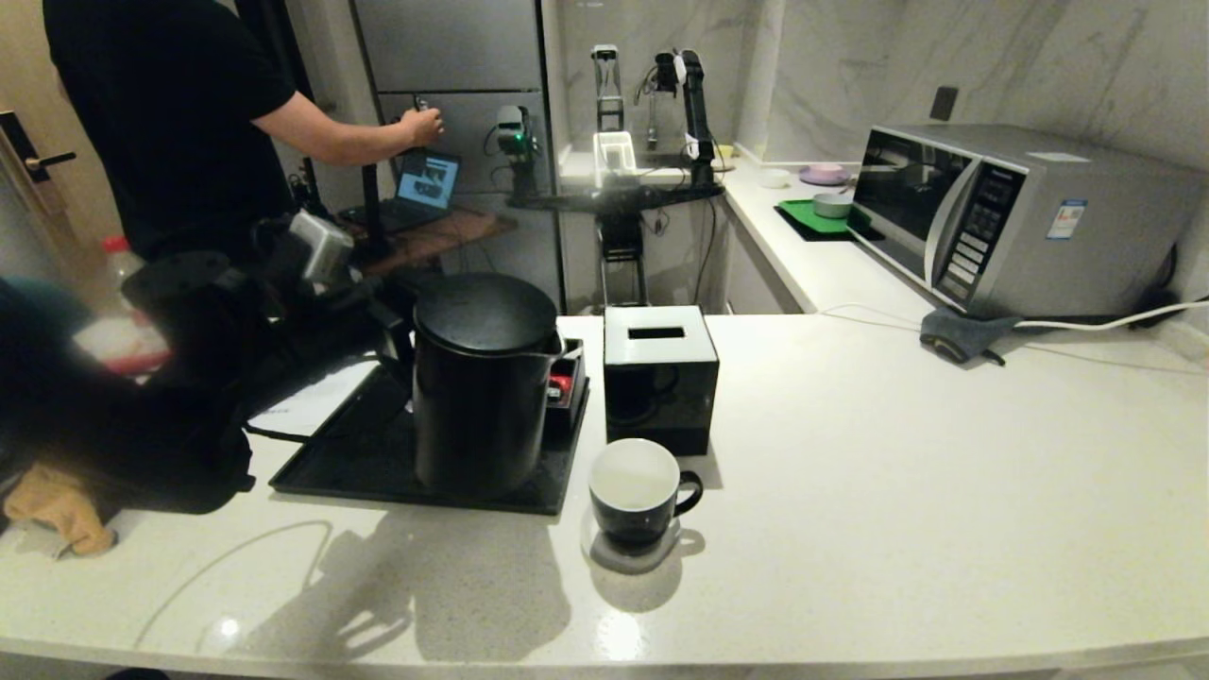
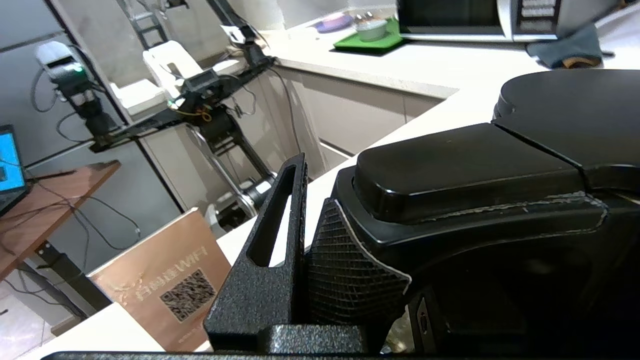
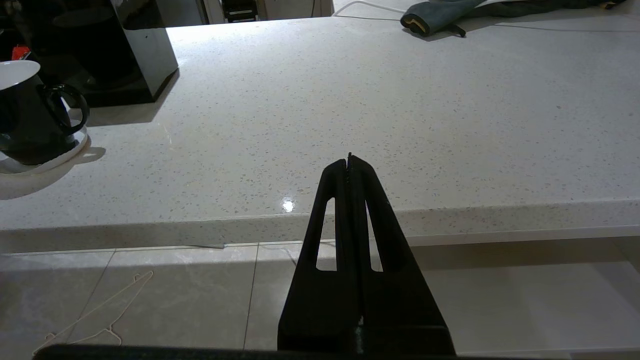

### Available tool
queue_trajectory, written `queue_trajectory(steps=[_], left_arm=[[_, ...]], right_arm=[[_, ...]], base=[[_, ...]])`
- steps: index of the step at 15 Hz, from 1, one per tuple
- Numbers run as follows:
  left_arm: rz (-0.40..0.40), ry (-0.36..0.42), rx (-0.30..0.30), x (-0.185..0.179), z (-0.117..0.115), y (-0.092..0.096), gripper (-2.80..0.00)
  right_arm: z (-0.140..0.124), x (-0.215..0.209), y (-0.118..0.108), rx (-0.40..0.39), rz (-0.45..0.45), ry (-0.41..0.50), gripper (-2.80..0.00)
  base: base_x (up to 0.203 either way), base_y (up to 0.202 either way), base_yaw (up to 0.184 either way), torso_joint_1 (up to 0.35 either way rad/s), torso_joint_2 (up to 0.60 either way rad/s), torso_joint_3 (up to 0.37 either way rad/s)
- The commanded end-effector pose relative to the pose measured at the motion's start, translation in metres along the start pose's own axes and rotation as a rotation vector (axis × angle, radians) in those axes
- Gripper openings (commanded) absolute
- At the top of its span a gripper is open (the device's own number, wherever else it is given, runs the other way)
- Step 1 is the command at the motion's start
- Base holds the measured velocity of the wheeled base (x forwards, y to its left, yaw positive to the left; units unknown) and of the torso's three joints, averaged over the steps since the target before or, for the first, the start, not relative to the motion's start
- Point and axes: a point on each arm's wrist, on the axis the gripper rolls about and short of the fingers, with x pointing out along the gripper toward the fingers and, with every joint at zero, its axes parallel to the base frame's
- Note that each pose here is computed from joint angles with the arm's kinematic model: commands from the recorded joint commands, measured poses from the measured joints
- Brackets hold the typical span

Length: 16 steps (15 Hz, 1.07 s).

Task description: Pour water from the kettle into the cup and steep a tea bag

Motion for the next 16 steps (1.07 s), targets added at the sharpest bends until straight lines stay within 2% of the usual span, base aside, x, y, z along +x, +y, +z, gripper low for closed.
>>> queue_trajectory(steps=[1, 16], left_arm=[[-0.005, 0.0, 0.013, 0.0006, 0.0023, -0.0005, -2.8], [-0.028, 0.024, 0.045, 0.0042, 0.0007, -0.0067, -2.8]], right_arm=[[0.0, 0.0001, 0.0, 0.0, 0.0, 0.001, -2.8], [0.0, 0.0001, 0.0, 0.0, -0.003, 0.001, -2.8]], base=[[0.0, 0.0, 0.0, 0.0, 0.0, 0.0], [0.0, 0.0, 0.0, 0.0, 0.0, 0.0]])
